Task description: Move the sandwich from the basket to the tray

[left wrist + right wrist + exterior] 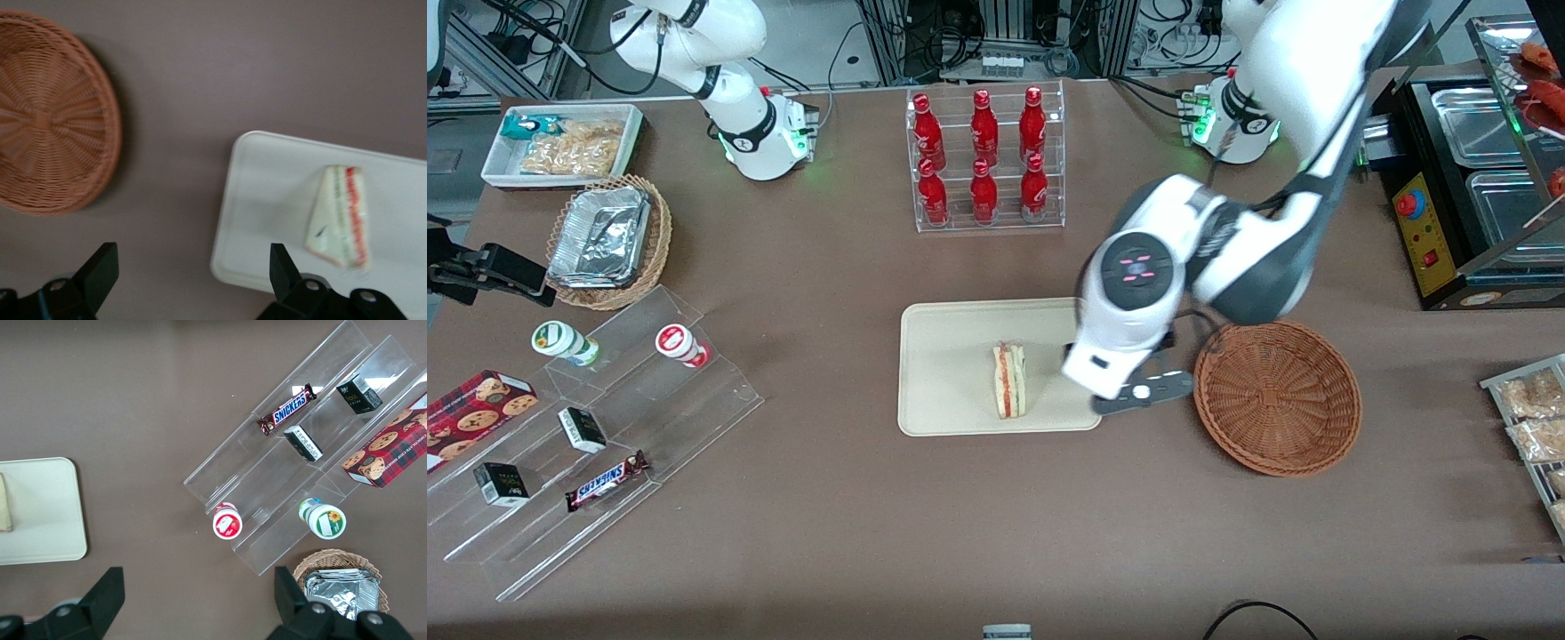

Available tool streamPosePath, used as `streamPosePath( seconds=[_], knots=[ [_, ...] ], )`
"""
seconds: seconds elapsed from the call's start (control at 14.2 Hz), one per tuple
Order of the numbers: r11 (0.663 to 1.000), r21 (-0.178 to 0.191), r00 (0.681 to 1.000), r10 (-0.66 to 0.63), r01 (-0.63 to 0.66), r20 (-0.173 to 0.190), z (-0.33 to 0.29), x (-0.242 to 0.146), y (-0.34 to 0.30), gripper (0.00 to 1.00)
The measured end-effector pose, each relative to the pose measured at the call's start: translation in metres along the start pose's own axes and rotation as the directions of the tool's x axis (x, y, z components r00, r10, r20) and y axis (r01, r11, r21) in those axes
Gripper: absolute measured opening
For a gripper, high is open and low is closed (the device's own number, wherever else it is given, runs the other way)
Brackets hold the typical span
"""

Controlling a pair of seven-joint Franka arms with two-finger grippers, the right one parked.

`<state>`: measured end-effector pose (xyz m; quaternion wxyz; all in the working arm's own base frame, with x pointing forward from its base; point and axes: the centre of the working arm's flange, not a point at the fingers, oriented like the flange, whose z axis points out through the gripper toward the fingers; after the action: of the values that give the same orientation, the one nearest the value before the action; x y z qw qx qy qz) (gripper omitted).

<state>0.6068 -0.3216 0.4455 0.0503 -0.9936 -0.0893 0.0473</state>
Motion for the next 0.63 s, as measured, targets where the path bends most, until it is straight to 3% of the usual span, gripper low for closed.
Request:
streamPosePath(
  seconds=[0.28, 0.42, 0.63],
  knots=[
    [0.996, 0.046, 0.996, 0.067, -0.070, 0.054, -0.035, 0.002, -0.139, 1.00],
    [0.994, 0.051, 0.992, 0.090, -0.095, 0.083, -0.053, 0.001, -0.197, 1.00],
    [0.995, 0.060, 0.993, 0.071, -0.077, 0.099, -0.082, -0.009, -0.250, 1.00]
  ],
)
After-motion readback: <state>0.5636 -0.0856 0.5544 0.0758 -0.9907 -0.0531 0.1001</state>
